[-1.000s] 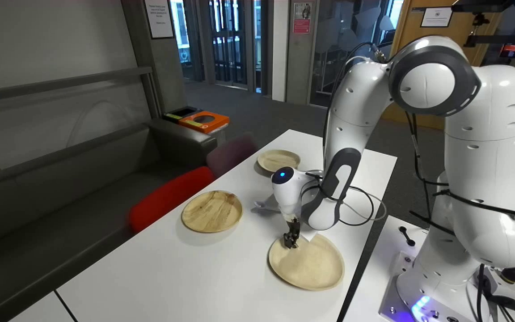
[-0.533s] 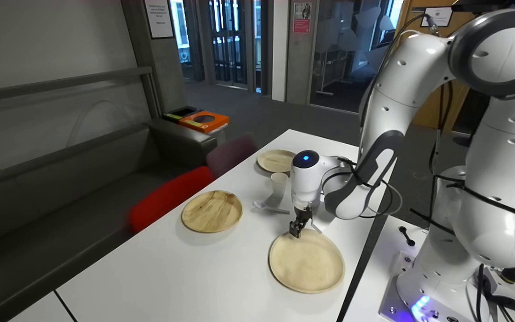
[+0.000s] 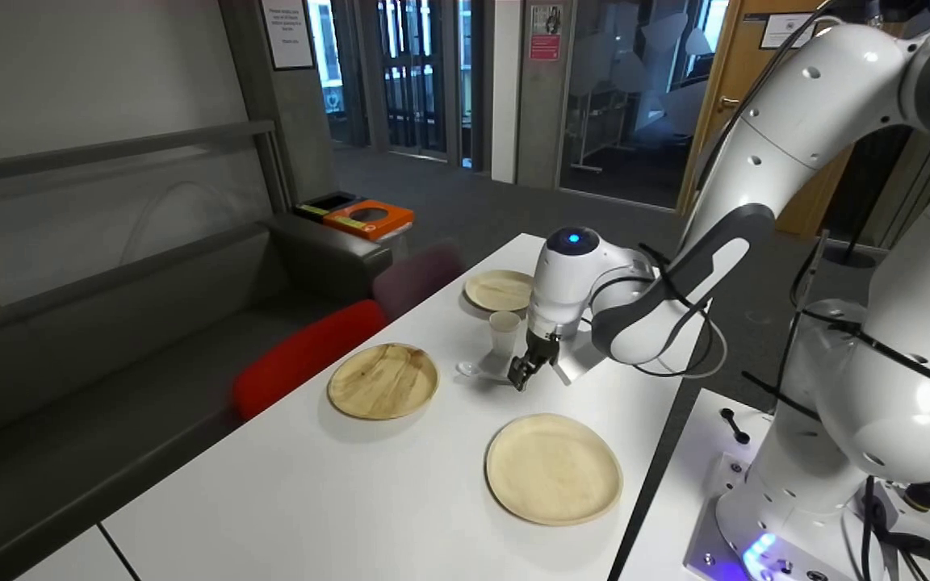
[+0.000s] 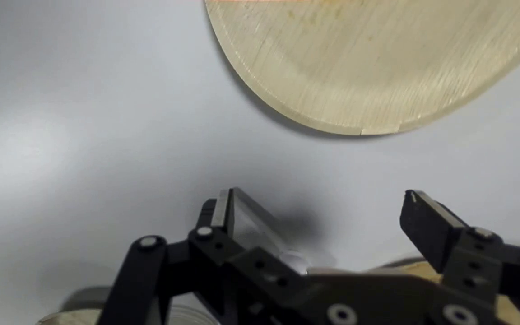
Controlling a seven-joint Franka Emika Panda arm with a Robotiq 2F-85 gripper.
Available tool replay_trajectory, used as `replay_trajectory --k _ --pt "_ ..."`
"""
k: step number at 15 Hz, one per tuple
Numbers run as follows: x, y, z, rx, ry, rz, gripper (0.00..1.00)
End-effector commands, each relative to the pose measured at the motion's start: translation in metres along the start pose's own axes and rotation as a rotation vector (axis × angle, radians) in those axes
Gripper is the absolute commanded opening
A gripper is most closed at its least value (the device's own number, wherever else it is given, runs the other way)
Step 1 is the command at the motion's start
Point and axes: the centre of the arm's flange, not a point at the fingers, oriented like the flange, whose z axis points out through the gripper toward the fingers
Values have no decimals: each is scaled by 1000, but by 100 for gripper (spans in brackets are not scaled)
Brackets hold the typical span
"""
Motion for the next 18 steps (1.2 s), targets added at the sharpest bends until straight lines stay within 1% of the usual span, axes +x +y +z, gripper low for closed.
replay_trajectory --k 1,2,4,7,9,11,13,14,15,16,18 --pt "0 41 -60 96 31 182 100" --pt "13 54 -73 121 15 248 100" --pt "30 78 -93 141 -57 377 100" --pt "45 112 -117 157 -164 552 100" --pt "51 126 -130 159 -226 665 100" --pt "59 137 -135 142 -288 761 100" --pt "65 139 -129 103 -319 860 100" --pt "67 139 -123 74 -317 910 100" --pt "68 139 -105 33 -277 934 100" --pt "55 142 -120 87 -284 868 100" --pt "57 139 -107 59 -291 904 100"
